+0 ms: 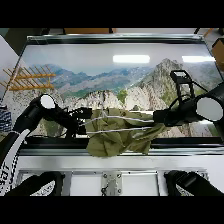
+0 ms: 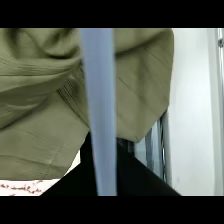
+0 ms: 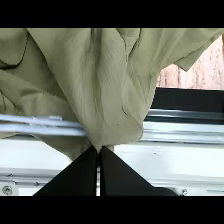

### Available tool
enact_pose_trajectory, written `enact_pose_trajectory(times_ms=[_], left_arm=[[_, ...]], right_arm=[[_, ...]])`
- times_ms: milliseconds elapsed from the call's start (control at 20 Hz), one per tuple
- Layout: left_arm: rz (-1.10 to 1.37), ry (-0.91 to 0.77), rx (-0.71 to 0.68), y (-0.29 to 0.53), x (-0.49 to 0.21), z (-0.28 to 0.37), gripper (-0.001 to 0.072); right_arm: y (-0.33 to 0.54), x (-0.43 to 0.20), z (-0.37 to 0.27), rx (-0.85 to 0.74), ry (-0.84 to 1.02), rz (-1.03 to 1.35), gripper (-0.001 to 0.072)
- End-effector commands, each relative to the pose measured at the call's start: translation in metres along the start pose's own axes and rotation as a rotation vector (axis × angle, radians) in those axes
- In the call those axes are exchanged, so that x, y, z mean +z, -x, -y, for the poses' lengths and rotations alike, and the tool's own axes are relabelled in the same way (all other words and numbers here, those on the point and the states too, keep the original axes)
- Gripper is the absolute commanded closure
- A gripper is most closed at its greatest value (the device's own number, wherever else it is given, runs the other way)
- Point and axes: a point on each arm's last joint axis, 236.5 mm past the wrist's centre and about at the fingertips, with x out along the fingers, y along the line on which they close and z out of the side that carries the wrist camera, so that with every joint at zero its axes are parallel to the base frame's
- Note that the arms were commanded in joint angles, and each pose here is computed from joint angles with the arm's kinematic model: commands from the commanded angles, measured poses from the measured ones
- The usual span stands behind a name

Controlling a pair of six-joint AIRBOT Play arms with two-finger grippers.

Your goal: Fold the clothes and pants, and hang the long-sleeved shirts on hangers.

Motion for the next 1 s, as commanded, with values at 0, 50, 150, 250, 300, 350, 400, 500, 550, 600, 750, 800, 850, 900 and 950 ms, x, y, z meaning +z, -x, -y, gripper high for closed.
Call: enact_pose_trajectory(times_ms=[0,50,150,250,300,350,400,500,550,600,750,800,850,900,950], left_arm=[[0.064,0.054,0.013,0.005,0.004,-0.006,0.0698],[0.061,0.054,0.005,0.005,0.003,-0.004,0.0698],[0.045,0.040,-0.018,0.003,0.003,0.002,0.0698],[0.040,0.016,-0.025,0.000,0.007,0.004,0.0698],[0.037,-0.001,-0.030,-0.002,0.009,0.006,0.0698],[0.034,-0.011,-0.032,-0.004,0.012,0.007,0.0698],[0.034,-0.019,-0.029,-0.005,0.014,0.007,0.0698],[0.037,-0.027,-0.015,-0.007,0.017,0.004,0.0698],[0.044,-0.026,-0.012,-0.007,0.019,0.003,0.0698],[0.044,-0.026,-0.011,-0.007,0.019,0.003,0.0698],[0.044,-0.025,-0.011,-0.007,0.019,0.003,0.0698],[0.045,-0.025,-0.011,-0.007,0.019,0.003,0.0698],[0.044,-0.025,-0.011,-0.007,0.019,0.003,0.0698],[0.044,-0.025,-0.011,-0.007,0.019,0.003,0.0698],[0.045,-0.025,-0.010,-0.007,0.019,0.003,0.0698]], right_arm=[[0.003,-0.005,0.002,-0.003,0.003,-0.012,0.0697],[0.003,-0.005,0.002,-0.001,0.003,-0.009,0.0697],[0.004,-0.002,0.001,0.007,0.002,0.008,0.0697],[0.007,0.005,-0.002,0.018,0.001,0.037,0.0698],[0.010,0.009,-0.003,0.026,0.001,0.054,0.0697],[0.013,0.013,-0.004,0.032,-0.001,0.074,0.0698],[0.017,0.018,-0.007,0.044,-0.001,0.096,0.0698],[0.022,0.024,-0.011,0.063,-0.001,0.124,0.0698],[0.023,0.025,-0.011,0.064,0.000,0.127,0.0698],[0.023,0.024,-0.012,0.067,0.014,0.126,0.0698],[0.025,0.025,-0.033,0.156,0.050,0.133,0.0698],[0.027,0.027,-0.042,0.192,0.065,0.143,0.0698],[0.029,0.028,-0.050,0.226,0.066,0.150,0.0698],[0.031,0.028,-0.059,0.266,0.067,0.152,0.0698],[0.033,0.027,-0.068,0.305,0.068,0.149,0.0699]])
